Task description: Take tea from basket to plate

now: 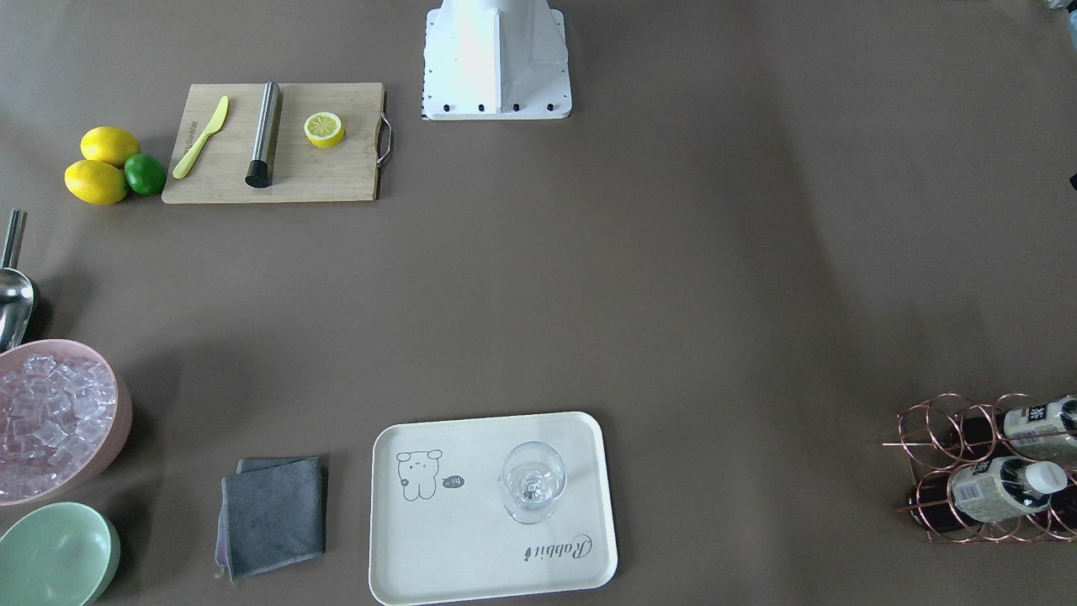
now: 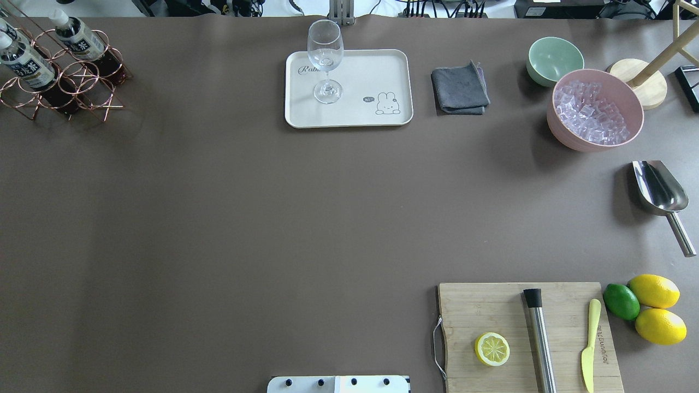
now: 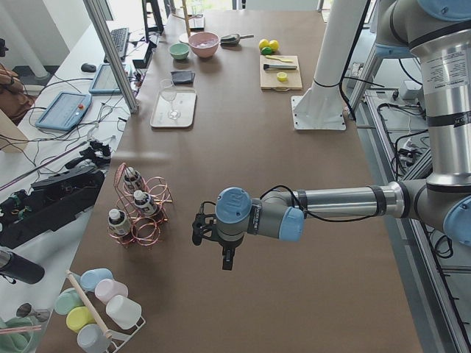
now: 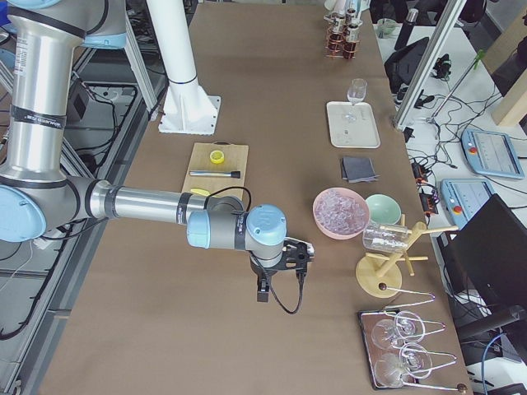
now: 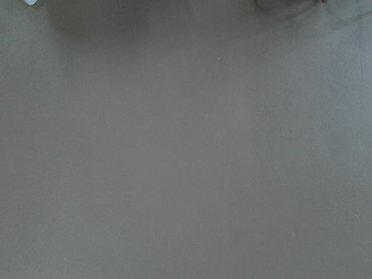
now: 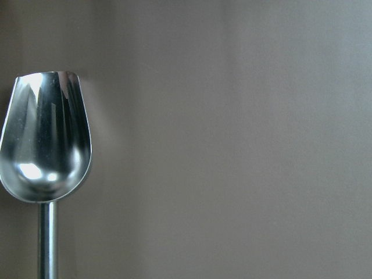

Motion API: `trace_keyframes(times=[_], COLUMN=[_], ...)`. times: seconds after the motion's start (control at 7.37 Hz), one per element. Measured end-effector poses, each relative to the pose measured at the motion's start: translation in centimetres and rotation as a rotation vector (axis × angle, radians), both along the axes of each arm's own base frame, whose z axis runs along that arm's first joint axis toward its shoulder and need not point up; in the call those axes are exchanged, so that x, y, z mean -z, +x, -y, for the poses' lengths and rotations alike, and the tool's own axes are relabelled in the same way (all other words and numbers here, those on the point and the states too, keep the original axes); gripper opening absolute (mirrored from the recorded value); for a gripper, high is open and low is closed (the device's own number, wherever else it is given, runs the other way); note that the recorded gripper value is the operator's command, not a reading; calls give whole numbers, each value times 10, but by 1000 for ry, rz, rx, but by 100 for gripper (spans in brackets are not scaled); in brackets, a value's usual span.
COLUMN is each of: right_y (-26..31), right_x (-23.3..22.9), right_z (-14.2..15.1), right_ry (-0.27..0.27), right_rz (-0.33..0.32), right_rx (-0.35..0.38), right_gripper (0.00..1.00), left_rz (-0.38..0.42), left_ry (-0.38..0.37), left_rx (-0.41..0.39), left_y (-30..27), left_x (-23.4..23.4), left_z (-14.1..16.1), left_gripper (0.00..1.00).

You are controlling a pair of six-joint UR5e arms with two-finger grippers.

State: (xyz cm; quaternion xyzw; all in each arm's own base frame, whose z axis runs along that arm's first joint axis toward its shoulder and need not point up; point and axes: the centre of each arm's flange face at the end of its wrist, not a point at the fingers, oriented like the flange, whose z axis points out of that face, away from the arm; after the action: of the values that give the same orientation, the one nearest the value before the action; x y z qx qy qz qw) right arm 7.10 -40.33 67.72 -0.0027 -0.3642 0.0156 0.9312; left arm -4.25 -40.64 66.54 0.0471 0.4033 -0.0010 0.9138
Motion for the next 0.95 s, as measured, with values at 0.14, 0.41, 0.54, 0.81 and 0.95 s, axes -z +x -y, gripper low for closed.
trace_keyframes(times=[0.14, 0.41, 0.54, 0.81, 0.95], right_y=[0, 0, 0, 1, 2], right_x=[0, 2, 4, 9, 12], right_z=[0, 1, 1, 3, 4], right_ry=[1, 8, 14, 24, 32], right_rz=[0, 1, 3, 18, 23], right_rx=[0, 4, 4, 0, 0], right_gripper=[100, 100, 100, 100, 100], left_rz=[0, 0, 0, 0, 1], left_ry=[1, 3, 4, 7, 7], left_rx=[0, 0, 1, 1, 1], left_y=[0, 0, 0, 0, 0], left_x=[1, 2, 3, 4, 4], left_z=[0, 0, 0, 1, 1], left_gripper=[98, 98, 98, 98, 98])
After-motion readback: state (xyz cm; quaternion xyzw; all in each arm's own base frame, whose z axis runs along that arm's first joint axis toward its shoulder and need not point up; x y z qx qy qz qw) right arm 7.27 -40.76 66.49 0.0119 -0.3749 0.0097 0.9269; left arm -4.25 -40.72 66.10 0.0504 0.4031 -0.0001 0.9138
